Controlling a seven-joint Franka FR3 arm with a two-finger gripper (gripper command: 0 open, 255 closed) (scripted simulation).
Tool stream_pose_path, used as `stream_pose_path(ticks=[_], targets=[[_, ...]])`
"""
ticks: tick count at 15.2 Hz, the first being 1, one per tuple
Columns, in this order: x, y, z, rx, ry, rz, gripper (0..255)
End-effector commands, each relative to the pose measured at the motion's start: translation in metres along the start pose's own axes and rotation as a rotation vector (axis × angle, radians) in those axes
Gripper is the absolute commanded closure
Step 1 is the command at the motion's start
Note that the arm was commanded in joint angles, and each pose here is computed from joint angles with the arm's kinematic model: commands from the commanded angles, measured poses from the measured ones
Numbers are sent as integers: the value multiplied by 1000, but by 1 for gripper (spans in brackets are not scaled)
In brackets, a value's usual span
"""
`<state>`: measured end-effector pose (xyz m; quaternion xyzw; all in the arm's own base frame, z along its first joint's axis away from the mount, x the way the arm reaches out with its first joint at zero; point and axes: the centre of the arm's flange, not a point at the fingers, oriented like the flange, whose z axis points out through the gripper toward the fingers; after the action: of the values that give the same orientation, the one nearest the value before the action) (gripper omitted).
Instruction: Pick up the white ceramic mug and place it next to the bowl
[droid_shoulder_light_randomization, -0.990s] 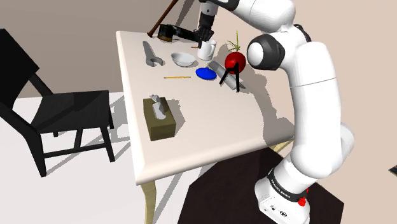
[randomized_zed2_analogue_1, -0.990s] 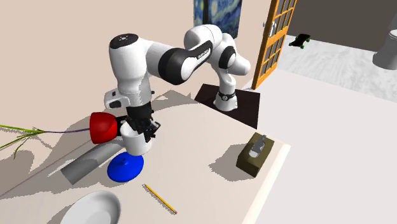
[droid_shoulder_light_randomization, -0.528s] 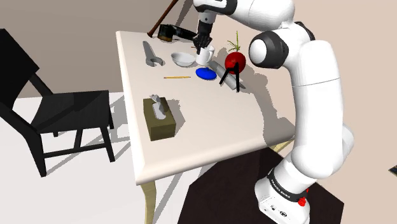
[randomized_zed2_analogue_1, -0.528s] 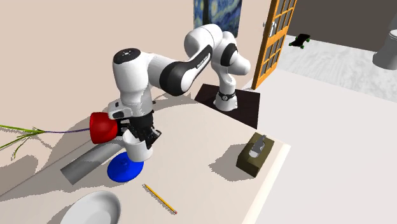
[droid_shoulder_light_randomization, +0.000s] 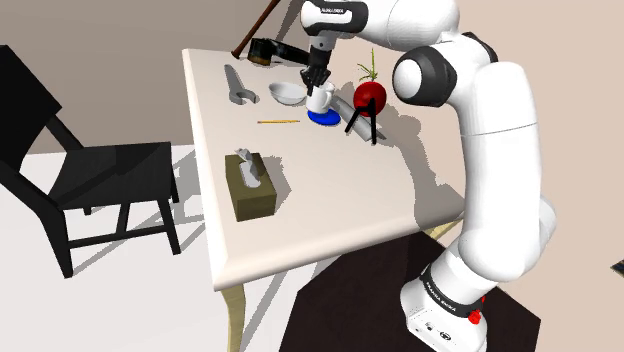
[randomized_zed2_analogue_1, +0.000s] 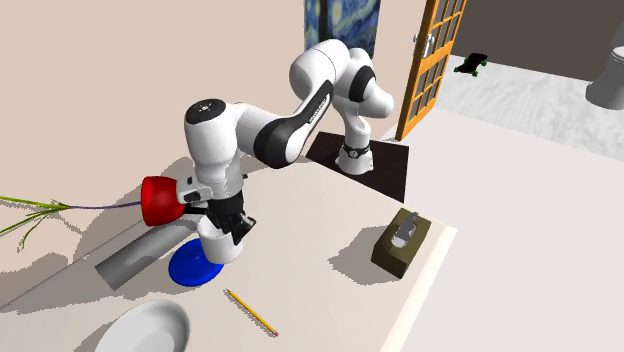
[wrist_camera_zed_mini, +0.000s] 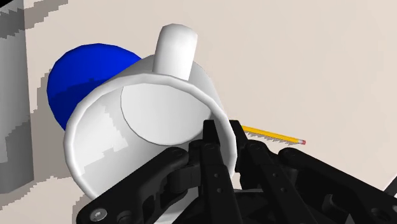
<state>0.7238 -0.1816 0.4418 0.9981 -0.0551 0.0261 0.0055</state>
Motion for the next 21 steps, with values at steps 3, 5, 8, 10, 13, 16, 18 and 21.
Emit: stream_pose_path(ticks=[3,5,8,10,13,16,18,21], targets=[[-1,-1,20,0,1,0,255],[-1,-1,30,0,1,0,255],[-2,-1,46,0,1,0,255],[-3,-1,57,0,1,0,255],[-3,-1,73,0,1,0,255],[-4,-1,77,0,1,0,255],[-4,-1,77,0,1,0,255],[-4,-1,77,0,1,0,255]])
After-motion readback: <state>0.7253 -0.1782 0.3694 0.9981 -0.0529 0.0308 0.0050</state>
